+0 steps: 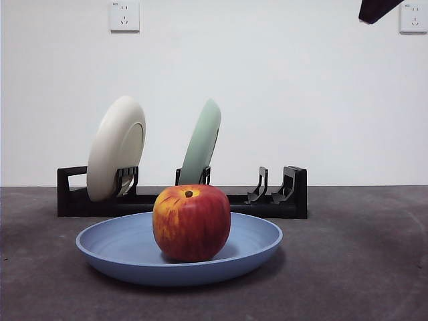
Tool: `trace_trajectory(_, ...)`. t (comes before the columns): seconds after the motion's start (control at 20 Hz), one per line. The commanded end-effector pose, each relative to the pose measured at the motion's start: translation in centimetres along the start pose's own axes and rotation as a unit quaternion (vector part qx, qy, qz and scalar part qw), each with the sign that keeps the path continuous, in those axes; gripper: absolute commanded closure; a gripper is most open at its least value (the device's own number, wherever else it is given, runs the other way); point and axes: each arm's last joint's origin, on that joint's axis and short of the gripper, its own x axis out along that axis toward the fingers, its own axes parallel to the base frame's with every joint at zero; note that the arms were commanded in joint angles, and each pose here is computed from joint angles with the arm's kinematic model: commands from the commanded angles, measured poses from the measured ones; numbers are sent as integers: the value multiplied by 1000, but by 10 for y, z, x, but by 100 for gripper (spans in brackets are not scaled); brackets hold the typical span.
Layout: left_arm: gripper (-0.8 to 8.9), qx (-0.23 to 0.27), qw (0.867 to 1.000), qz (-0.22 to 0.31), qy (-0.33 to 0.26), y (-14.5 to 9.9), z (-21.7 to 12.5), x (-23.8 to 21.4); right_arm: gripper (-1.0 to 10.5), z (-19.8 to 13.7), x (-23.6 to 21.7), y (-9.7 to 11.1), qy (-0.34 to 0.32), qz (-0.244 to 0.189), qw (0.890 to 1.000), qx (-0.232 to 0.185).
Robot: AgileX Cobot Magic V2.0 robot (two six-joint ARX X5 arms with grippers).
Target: Take the blue plate from the plate rack,put the plate on the table,take the apple from the table,put the apple in the plate
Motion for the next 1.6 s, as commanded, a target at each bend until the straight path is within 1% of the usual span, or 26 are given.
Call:
trace_trajectory(0.05, 817, -15, 999, 24, -38, 12, -43, 19, 941, 0, 1, 0, 0, 0, 1000, -2)
trace_trajectory(0.25, 817, -3, 998, 63, 11, 28, -99, 28, 941, 0, 1, 0, 0, -1, 1000, -2)
trace_trajectory(0.35, 817, 1, 997, 67, 24, 31, -115, 29, 941, 0, 1, 0, 0, 0, 1000, -2)
trace_trajectory(0.65, 817, -3, 997, 82, 11, 40, -135, 27, 941, 0, 1, 0, 0, -1, 1000, -2)
trace_trajectory(0.75, 817, -11, 996, 83, -7, 43, -144, 27, 941, 0, 1, 0, 0, 0, 1000, -2)
trace_trajectory(0.8, 817, -7, 997, 72, -12, 44, -149, 28, 941, 0, 1, 0, 0, 0, 1000, -2)
trace_trajectory(0.9, 817, 14, 999, 25, -14, 43, -156, 28, 941, 0, 1, 0, 0, -1, 1000, -2)
trace_trajectory(0.95, 817, 41, 999, -5, -14, 42, -157, 27, 941, 0, 1, 0, 0, -1, 1000, -2)
trace_trajectory(1.05, 817, 114, 991, -61, -19, 39, -157, 25, 941, 0, 1, 0, 0, 0, 1000, -2)
trace_trajectory(1.1, 817, 144, 987, -73, -22, 38, -157, 25, 941, 0, 1, 0, 0, -1, 1000, -2)
trace_trajectory(1.15, 817, 154, 985, -68, -27, 39, -156, 24, 941, 0, 1, 0, 0, -1, 1000, -2)
trace_trajectory(1.3, 817, 147, 986, -42, -58, 40, -152, 21, 941, 0, 1, 0, 0, 0, 1000, -2)
trace_trajectory(1.35, 817, 135, 989, -31, -56, 41, -152, 21, 941, 0, 1, 0, -1, 0, 1000, -2)
trace_trajectory(1.5, 817, 82, 994, -41, -55, 40, -152, 21, 941, 0, 1, 0, 0, -1, 1000, -2)
trace_trajectory(1.6, 817, 78, 994, -43, -55, 40, -152, 21, 941, 0, 1, 0, 0, -1, 1000, -2)
